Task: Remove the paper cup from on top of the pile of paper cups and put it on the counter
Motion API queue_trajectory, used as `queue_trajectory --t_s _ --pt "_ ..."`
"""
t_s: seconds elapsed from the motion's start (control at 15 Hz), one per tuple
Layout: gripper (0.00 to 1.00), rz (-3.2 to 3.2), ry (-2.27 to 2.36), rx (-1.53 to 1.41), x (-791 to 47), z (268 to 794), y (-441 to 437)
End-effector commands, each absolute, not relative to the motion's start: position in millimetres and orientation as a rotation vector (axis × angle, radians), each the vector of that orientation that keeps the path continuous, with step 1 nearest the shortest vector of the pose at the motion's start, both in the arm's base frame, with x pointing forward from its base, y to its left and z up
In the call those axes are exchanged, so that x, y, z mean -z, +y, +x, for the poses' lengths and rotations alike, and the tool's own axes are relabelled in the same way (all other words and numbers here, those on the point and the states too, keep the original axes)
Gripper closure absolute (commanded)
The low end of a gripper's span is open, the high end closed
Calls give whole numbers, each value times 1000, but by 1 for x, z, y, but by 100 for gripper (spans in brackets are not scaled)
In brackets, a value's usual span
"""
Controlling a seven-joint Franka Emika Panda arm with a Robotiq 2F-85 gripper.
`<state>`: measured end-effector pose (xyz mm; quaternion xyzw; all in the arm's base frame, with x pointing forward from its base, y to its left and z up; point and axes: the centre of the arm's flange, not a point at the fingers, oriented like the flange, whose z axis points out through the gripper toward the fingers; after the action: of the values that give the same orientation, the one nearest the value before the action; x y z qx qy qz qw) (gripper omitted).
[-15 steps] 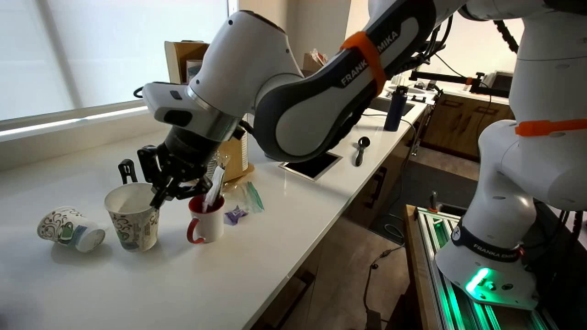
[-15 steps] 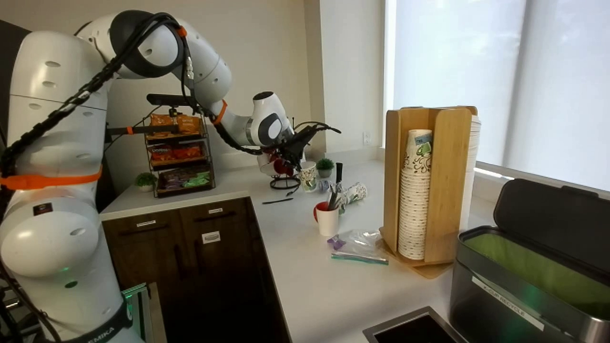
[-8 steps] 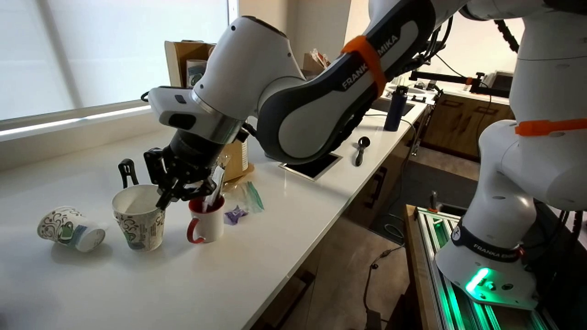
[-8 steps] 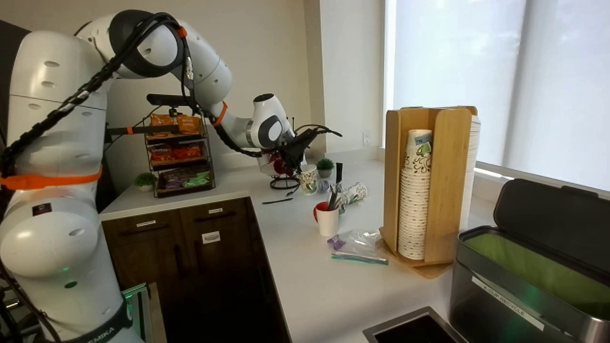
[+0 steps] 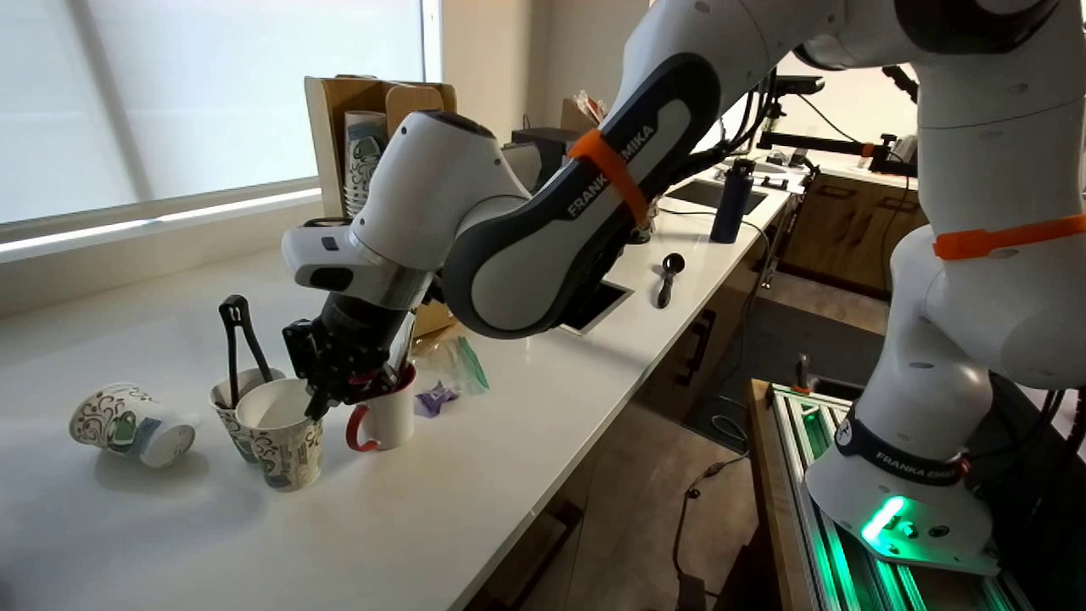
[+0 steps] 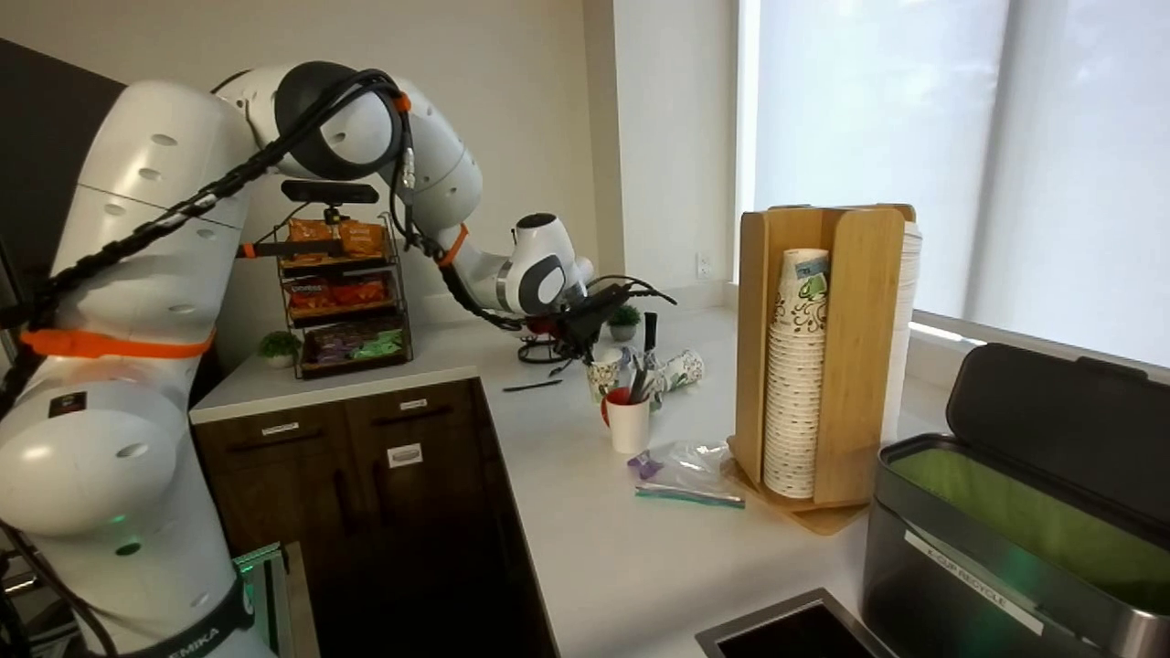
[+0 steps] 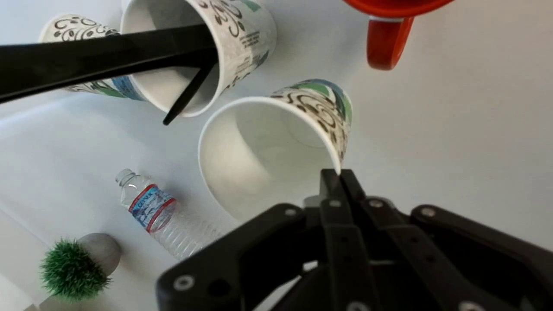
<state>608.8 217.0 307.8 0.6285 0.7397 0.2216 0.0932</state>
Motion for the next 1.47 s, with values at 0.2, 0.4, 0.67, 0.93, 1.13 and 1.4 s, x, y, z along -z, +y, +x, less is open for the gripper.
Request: queue_trajectory --t_s 0.2,0.4,0.67,0.93,1.13,1.4 --pt "99 1847 2206 -632 -283 625 235" --pt "99 1864 2192 -581 -278 623 242" --pt "71 1888 2176 -559 -278 621 244" --pt "49 1874 2176 -561 -280 619 247" --pt "26 1847 2182 -554 -290 605 254" --pt "0 1822 2108 -610 -316 565 258"
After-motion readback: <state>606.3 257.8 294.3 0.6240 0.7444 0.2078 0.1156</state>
